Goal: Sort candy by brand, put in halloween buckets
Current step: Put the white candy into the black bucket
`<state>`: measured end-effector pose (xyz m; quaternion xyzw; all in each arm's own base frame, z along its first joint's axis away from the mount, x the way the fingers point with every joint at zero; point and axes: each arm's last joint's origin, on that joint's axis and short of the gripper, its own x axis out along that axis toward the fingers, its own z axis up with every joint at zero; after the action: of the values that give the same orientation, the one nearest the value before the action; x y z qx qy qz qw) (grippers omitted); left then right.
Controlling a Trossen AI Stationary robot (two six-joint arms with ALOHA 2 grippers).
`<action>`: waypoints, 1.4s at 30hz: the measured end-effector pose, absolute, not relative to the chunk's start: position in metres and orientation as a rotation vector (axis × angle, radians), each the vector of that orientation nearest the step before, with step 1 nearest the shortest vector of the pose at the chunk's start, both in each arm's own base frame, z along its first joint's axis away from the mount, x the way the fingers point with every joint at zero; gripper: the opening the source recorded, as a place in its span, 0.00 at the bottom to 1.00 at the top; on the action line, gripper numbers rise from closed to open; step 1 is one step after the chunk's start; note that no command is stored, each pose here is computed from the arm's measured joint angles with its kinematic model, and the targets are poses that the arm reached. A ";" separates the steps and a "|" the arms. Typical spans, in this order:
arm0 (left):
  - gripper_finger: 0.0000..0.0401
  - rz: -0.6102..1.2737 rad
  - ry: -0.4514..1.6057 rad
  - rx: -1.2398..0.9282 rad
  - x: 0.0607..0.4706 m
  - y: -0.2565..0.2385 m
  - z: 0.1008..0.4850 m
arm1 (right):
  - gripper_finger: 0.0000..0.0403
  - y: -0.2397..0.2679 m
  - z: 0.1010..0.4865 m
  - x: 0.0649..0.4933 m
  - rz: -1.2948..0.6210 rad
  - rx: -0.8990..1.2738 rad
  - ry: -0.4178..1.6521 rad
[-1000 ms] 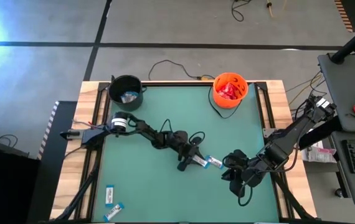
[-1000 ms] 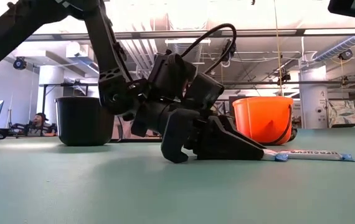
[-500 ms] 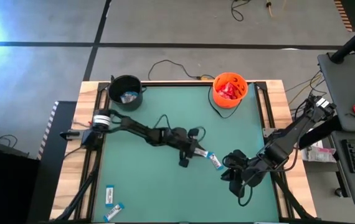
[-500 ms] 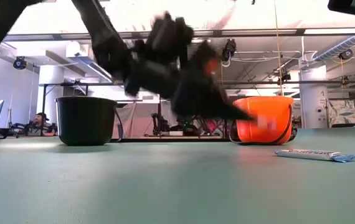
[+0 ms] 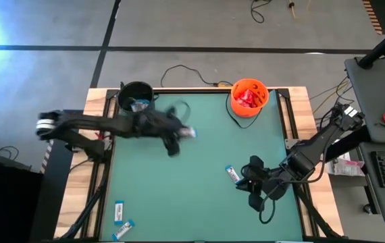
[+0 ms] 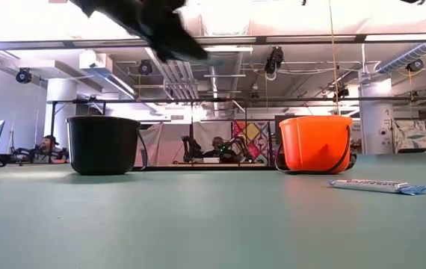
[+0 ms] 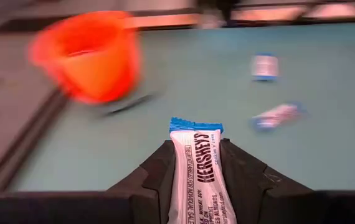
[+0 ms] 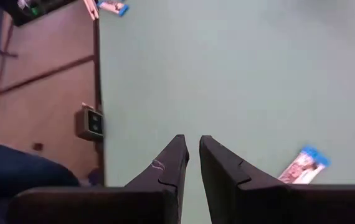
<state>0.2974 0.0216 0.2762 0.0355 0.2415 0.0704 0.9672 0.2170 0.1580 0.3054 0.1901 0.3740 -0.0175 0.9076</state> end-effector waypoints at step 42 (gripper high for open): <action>0.23 1.231 0.989 -0.541 0.152 0.197 0.249 | 0.10 0.030 0.234 0.296 -0.158 -0.055 0.977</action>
<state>0.1519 0.1966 0.2494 -0.2402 0.4391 0.5464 0.6715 0.2960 0.0304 0.2340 -0.0263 0.4686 -0.0760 0.8797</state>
